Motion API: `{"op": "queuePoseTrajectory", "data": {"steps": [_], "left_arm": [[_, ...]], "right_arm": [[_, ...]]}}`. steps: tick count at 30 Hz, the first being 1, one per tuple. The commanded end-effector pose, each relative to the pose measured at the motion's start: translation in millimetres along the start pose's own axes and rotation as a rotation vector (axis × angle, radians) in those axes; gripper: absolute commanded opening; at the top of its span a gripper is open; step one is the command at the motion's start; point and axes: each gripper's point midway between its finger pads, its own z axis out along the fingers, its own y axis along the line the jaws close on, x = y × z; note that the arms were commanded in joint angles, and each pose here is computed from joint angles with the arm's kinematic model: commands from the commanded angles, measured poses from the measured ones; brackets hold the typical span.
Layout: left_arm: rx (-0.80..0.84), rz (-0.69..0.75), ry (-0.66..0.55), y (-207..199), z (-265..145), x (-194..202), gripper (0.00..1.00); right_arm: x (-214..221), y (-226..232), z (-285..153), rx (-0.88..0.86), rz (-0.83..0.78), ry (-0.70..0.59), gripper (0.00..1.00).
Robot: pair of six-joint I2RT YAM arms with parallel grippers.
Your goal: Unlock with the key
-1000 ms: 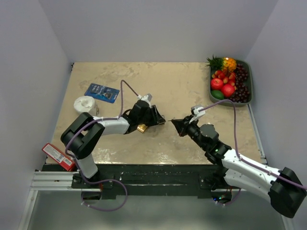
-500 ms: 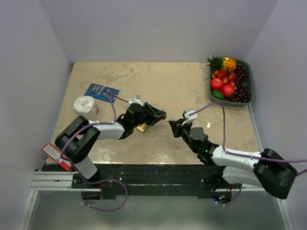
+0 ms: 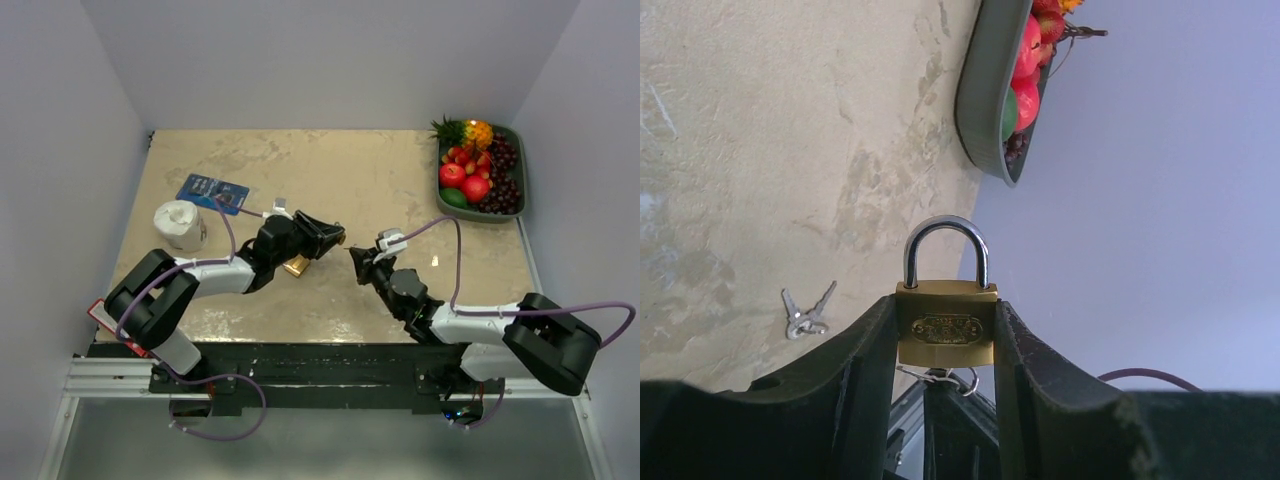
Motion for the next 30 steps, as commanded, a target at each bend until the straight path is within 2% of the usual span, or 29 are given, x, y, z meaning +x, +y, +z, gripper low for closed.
{"op": "queuePoseTrajectory", "data": {"steps": [1, 30], "left_arm": [[0.076, -0.037, -0.039, -25, -8, -9, 0.0], [0.006, -0.143, -0.023, -2, -12, -5, 0.0]], "right_arm": [[-27, 4, 1, 0.012, 0.019, -0.112, 0.0], [-32, 17, 6, 0.054, -0.037, -0.179, 0.0]]}}
